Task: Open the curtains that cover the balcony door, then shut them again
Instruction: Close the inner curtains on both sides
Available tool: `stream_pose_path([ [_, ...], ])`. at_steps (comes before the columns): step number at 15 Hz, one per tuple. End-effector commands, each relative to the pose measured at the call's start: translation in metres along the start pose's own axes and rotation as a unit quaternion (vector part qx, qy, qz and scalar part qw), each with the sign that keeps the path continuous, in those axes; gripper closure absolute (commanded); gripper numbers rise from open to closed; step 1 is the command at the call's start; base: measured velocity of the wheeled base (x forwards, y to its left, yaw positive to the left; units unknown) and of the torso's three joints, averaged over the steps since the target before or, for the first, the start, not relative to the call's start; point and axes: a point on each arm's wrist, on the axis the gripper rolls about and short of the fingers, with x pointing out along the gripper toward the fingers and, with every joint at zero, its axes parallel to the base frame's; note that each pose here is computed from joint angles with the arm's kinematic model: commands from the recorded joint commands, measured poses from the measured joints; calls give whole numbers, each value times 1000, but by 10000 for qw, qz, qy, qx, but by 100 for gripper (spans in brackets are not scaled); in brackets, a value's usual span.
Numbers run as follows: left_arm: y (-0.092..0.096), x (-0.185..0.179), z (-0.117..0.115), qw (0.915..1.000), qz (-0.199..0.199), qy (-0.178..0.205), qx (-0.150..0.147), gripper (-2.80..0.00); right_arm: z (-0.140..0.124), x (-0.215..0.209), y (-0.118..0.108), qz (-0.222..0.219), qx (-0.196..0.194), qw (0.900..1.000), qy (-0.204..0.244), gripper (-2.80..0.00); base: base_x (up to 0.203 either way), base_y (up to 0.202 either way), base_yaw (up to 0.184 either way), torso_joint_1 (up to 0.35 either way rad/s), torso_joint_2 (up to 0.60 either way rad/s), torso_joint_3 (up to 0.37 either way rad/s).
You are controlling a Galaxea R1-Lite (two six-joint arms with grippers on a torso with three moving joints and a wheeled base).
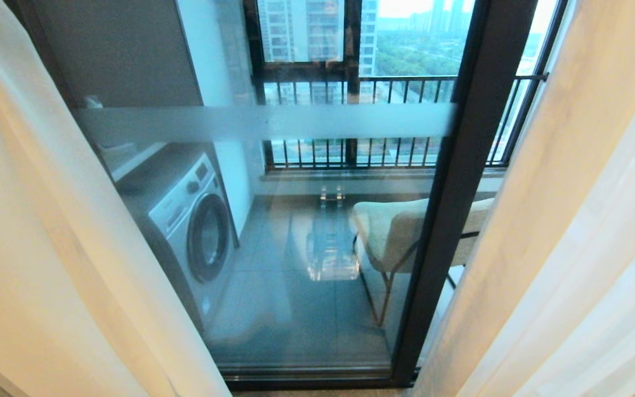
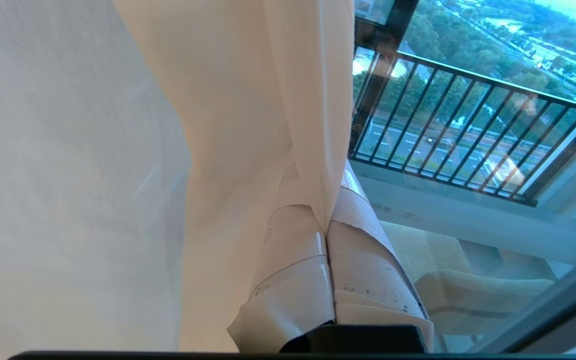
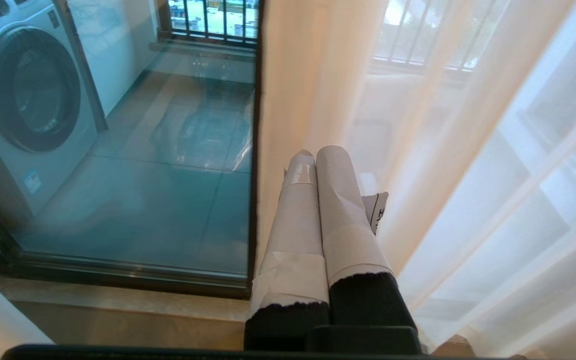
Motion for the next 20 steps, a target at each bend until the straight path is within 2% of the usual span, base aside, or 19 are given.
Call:
stream_pose_path([
  [1,0,-2,0,10000,6,-6,-5,0,0,0,0,0,-4,10000,8,0,0,-188,5,2,2,-1],
  [20,0,-5,0,10000,-6,-21,-7,0,0,0,0,0,-4,10000,8,0,0,-189,3,2,2,2],
])
